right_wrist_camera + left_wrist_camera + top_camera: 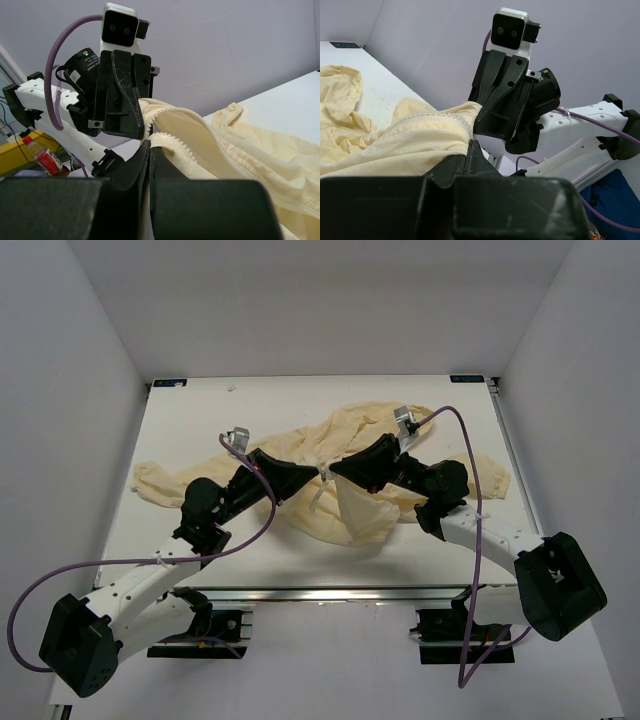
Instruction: Zip up the jacket
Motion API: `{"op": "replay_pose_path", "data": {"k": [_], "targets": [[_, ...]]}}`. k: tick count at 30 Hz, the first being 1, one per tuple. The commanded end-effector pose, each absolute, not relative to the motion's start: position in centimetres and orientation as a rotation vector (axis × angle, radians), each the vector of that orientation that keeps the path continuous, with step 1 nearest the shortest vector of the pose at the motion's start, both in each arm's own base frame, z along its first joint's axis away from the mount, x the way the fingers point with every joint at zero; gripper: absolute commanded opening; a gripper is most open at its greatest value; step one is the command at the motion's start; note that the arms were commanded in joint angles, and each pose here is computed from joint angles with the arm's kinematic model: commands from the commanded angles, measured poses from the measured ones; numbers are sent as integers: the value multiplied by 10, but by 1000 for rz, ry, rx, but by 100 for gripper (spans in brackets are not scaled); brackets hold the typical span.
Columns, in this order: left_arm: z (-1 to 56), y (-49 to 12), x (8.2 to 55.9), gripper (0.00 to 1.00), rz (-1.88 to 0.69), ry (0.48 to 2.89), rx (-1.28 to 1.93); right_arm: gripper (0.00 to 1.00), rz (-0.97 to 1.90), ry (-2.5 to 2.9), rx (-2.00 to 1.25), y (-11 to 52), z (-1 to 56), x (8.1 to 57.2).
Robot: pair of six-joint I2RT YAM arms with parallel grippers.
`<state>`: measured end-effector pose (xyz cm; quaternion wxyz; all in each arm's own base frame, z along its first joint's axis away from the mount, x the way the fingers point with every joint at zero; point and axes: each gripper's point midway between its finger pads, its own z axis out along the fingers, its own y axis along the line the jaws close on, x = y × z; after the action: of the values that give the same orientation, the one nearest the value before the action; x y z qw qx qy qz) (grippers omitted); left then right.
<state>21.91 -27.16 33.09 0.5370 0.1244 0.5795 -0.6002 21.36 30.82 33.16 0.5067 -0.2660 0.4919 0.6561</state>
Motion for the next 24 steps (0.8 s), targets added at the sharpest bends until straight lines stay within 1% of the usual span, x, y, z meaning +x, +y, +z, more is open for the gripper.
{"op": "replay_pose_path", "data": {"k": [1,15,24], "targets": [[335,-271,213,0,-1457,1348,314,0,1562,1091,-649,303,347,211],[329,-272,209,0,-1487,1377,316,0,1552,1065,-607,300,353,214],[313,-271,215,0,-1409,1456,324,0,1518,1140,-535,302,352,233]]}}
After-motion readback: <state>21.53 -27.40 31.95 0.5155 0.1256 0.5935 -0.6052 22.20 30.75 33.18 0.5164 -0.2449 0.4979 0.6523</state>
